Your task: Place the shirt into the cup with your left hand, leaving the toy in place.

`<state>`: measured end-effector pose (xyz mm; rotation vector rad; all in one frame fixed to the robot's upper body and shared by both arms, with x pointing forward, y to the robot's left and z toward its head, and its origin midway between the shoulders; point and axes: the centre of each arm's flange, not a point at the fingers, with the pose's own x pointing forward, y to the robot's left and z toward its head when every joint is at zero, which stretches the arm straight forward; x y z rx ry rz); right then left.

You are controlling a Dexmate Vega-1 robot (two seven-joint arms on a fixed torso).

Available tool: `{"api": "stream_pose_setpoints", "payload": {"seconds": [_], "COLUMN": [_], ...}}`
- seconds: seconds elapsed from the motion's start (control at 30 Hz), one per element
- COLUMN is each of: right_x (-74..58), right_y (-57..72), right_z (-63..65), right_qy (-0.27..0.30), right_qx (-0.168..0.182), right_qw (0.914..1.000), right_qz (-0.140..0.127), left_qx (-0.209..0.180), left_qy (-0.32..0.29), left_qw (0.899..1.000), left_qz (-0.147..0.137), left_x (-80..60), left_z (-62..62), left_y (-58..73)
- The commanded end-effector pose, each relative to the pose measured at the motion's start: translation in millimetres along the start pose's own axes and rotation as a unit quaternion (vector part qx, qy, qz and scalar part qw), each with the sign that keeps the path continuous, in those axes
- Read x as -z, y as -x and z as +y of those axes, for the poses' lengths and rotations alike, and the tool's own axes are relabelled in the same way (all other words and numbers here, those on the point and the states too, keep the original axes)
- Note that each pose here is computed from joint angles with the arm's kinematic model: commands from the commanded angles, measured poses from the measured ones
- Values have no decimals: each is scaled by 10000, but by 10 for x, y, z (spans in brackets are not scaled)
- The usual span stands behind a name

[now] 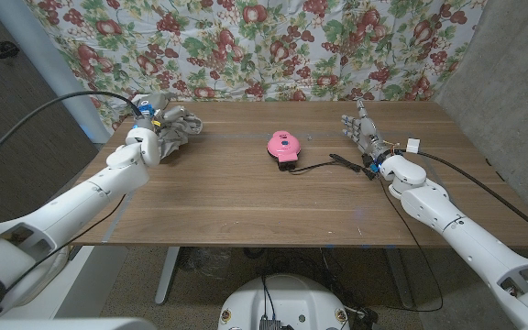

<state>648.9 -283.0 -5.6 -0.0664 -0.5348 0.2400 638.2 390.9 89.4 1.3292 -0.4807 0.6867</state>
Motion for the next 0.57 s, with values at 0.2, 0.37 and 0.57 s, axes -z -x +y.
{"api": "stream_pose_setpoints", "payload": {"seconds": [0.2, 0.37, 0.57], "right_x": [-10, 3, 30], "right_y": [14, 22, 43], "right_z": [14, 22, 27], "right_qy": [10, -17, -54], "right_qx": [-13, -10, 18], "right_qw": [10000, 10000, 10000], "right_qz": [-20, -33, -33], "left_qx": [-189, -262, -255], "left_qy": [244, 268, 237], "left_qw": [9994, 9991, 9991], "left_qz": [-150, -206, -245], "left_x": [-86, -120, -145], "left_z": [148, 194, 205], "left_y": [51, 62, 76]}}
